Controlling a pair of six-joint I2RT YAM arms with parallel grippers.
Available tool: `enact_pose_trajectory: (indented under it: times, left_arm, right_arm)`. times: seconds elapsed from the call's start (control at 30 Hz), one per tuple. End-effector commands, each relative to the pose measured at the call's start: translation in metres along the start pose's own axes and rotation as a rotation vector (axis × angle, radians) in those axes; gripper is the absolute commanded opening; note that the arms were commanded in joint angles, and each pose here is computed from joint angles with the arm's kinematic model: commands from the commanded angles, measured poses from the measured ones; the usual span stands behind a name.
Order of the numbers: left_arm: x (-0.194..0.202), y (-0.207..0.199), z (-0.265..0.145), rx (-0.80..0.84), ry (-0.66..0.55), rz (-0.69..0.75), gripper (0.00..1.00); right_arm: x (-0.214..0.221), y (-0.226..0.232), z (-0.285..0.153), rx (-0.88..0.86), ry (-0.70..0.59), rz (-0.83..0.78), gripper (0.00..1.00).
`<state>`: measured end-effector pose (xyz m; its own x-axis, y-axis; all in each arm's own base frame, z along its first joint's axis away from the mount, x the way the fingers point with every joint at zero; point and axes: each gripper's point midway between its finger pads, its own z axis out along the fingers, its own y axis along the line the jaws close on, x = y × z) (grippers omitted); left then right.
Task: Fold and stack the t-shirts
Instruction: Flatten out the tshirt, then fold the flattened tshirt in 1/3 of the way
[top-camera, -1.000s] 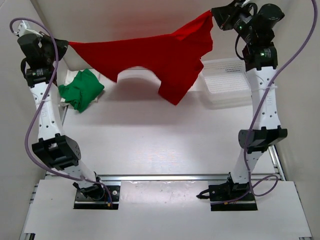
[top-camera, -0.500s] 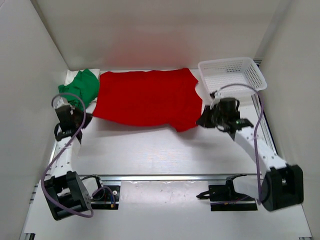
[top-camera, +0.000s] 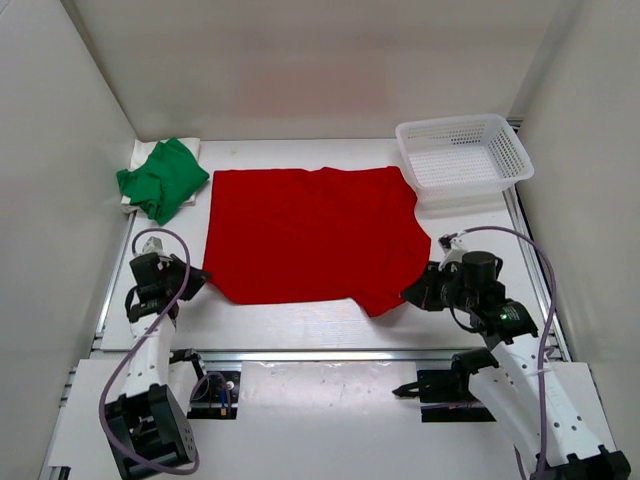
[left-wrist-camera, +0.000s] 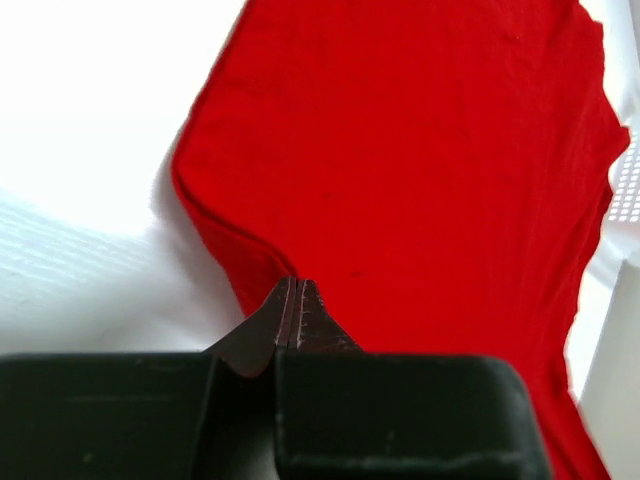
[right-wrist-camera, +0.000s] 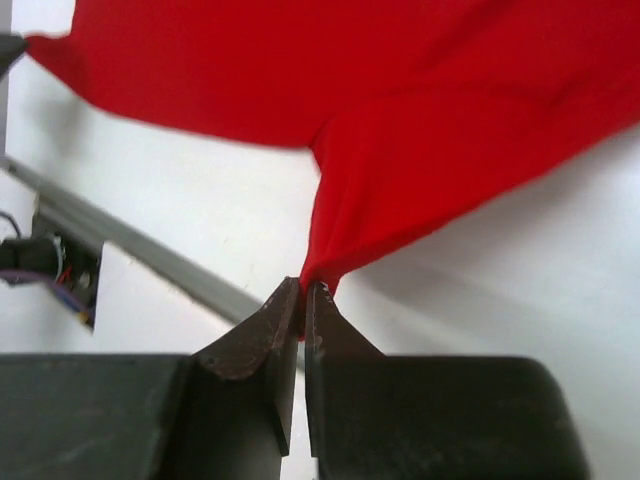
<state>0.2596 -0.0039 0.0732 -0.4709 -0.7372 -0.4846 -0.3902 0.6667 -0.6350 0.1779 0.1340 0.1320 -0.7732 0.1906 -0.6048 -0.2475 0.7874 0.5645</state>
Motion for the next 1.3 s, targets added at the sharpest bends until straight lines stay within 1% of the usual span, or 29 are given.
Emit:
enact_pose_trajectory:
  times: [0.0, 0.07, 0.13, 0.2, 0.27, 0.33, 0.4, 0.43, 0.47, 0.5, 0.57, 0.63, 0.73, 0.8, 0.87, 0.9, 0.93, 0.97, 1.0, 1.03, 1.07, 1.1, 1.2, 1.23, 1.27]
  left_arm:
    - [0.007, 0.008, -0.010, -0.012, 0.021, 0.053, 0.00]
    - [0.000, 0.008, -0.014, -0.020, 0.008, 0.069, 0.00]
    - [-0.008, 0.008, -0.014, -0.043, -0.015, 0.095, 0.00]
    - [-0.010, 0.004, -0.010, -0.042, -0.019, 0.078, 0.00]
    - [-0.017, -0.001, -0.004, -0.022, -0.038, 0.029, 0.00]
    - [-0.026, -0.008, 0.003, 0.020, -0.046, -0.046, 0.00]
    - [-0.033, -0.013, 0.011, 0.026, -0.040, -0.074, 0.00]
    - [-0.035, -0.013, 0.017, 0.016, -0.033, -0.095, 0.00]
    - [-0.039, -0.014, 0.023, 0.023, -0.035, -0.106, 0.00]
    - [-0.040, -0.016, 0.025, 0.034, -0.030, -0.140, 0.00]
    - [-0.045, -0.017, 0.035, 0.037, -0.022, -0.189, 0.00]
    - [-0.060, -0.027, 0.042, 0.056, -0.050, -0.191, 0.00]
    - [-0.079, -0.034, 0.051, 0.035, -0.081, -0.175, 0.00]
    - [-0.088, -0.033, 0.058, 0.022, -0.084, -0.187, 0.00]
    - [-0.093, -0.031, 0.063, 0.014, -0.084, -0.202, 0.00]
    - [-0.096, -0.028, 0.067, 0.003, -0.085, -0.201, 0.00]
    - [-0.092, -0.025, 0.070, -0.008, -0.074, -0.199, 0.00]
    - [-0.097, -0.026, 0.073, -0.009, -0.077, -0.181, 0.00]
    - [-0.101, -0.025, 0.077, -0.025, -0.085, -0.186, 0.00]
    - [-0.102, -0.026, 0.079, -0.023, -0.081, -0.187, 0.00]
    - [-0.101, -0.023, 0.084, -0.037, -0.078, -0.196, 0.00]
    - [-0.101, -0.024, 0.086, -0.036, -0.074, -0.196, 0.00]
    - [-0.097, -0.015, 0.097, -0.074, -0.055, -0.199, 0.00]
    - [-0.093, -0.010, 0.101, -0.087, -0.042, -0.208, 0.00]
    - [-0.092, -0.010, 0.102, -0.080, -0.034, -0.216, 0.00]
  right_arm:
    - [0.024, -0.002, 0.000, 0.052, 0.064, 0.111, 0.00]
    - [0.035, -0.007, 0.000, 0.059, 0.077, 0.155, 0.00]
    - [0.027, -0.011, -0.003, 0.063, 0.033, 0.187, 0.00]
    - [0.015, -0.021, -0.001, 0.092, -0.018, 0.201, 0.00]
    - [0.001, -0.024, 0.005, 0.105, -0.052, 0.196, 0.00]
    - [-0.014, -0.036, 0.017, 0.125, -0.082, 0.192, 0.00]
    - [-0.026, -0.047, 0.026, 0.122, -0.096, 0.205, 0.00]
    - [-0.040, -0.057, 0.029, 0.141, -0.130, 0.222, 0.00]
    - [-0.040, -0.063, 0.037, 0.149, -0.107, 0.237, 0.00]
    - [-0.056, -0.069, 0.038, 0.166, -0.144, 0.241, 0.00]
    - [-0.070, -0.081, 0.053, 0.195, -0.139, 0.242, 0.00]
    - [-0.099, -0.078, 0.060, 0.190, -0.180, 0.225, 0.00]
    - [-0.132, -0.079, 0.070, 0.201, -0.224, 0.196, 0.00]
    - [-0.143, -0.082, 0.080, 0.204, -0.219, 0.196, 0.00]
    - [-0.165, -0.082, 0.081, 0.197, -0.254, 0.181, 0.00]
    - [-0.164, -0.085, 0.086, 0.200, -0.240, 0.184, 0.00]
    - [-0.174, -0.085, 0.085, 0.204, -0.257, 0.175, 0.00]
    - [-0.177, -0.090, 0.091, 0.218, -0.253, 0.175, 0.00]
    - [-0.174, -0.094, 0.096, 0.222, -0.240, 0.194, 0.00]
    - [-0.183, -0.090, 0.096, 0.201, -0.248, 0.191, 0.00]
    - [-0.188, -0.089, 0.101, 0.195, -0.251, 0.175, 0.00]
    - [-0.183, -0.095, 0.108, 0.217, -0.225, 0.180, 0.00]
    - [-0.204, -0.090, 0.118, 0.231, -0.235, 0.122, 0.00]
    - [-0.201, -0.091, 0.124, 0.233, -0.212, 0.123, 0.00]
    - [-0.209, -0.092, 0.125, 0.239, -0.224, 0.113, 0.00]
